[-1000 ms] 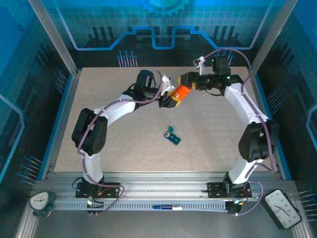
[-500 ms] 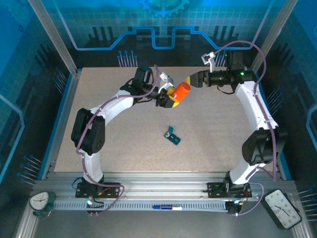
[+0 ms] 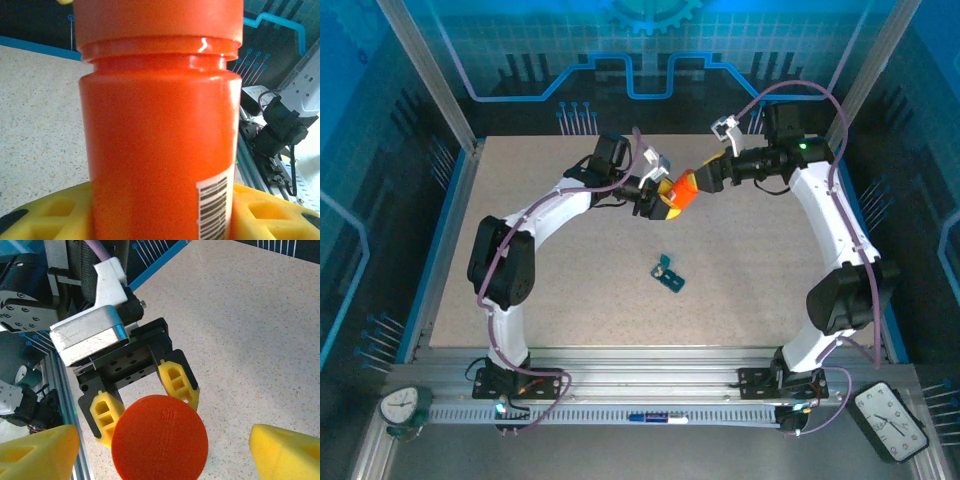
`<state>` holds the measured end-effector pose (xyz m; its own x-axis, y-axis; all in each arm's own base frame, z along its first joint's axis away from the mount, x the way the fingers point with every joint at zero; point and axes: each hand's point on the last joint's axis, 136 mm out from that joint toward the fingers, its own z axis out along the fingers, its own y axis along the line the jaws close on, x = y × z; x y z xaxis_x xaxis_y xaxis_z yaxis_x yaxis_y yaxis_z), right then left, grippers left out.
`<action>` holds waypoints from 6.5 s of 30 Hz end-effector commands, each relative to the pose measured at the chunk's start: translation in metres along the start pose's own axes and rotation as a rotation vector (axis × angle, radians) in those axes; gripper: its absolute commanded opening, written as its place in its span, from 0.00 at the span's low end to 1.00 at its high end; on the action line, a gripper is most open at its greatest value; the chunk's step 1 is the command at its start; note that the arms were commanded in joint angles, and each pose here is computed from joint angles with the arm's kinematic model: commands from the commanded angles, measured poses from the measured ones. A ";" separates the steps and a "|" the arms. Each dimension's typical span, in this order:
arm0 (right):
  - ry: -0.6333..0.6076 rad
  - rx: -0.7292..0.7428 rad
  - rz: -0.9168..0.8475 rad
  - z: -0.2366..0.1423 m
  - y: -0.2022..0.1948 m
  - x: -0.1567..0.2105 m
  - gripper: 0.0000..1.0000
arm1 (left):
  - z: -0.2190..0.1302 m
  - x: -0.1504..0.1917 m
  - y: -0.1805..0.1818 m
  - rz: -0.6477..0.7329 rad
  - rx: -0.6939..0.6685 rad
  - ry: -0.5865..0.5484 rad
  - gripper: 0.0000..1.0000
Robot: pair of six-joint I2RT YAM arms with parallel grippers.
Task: Sort the pills into containers
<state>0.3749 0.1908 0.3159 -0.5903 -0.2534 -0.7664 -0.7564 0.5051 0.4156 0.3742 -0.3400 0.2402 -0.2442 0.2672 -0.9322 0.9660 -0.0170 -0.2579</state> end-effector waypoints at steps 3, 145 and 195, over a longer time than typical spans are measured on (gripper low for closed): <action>0.040 -0.023 -0.019 0.009 0.005 0.003 0.88 | -0.004 -0.011 -0.006 0.030 0.045 -0.022 0.00; 0.031 -0.013 0.249 0.061 -0.030 0.032 0.40 | -0.014 -0.041 0.014 0.262 -0.252 -0.156 0.00; -0.156 0.015 0.011 -0.013 -0.016 -0.031 0.86 | -0.016 -0.024 0.010 0.109 -0.081 -0.165 0.00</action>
<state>0.4198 0.1793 0.3261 -0.6262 -0.0174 -0.7795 -0.6530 0.5578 0.5122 0.4099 -0.3308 0.2548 -0.0902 0.1088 -0.9900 0.9831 0.1690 -0.0710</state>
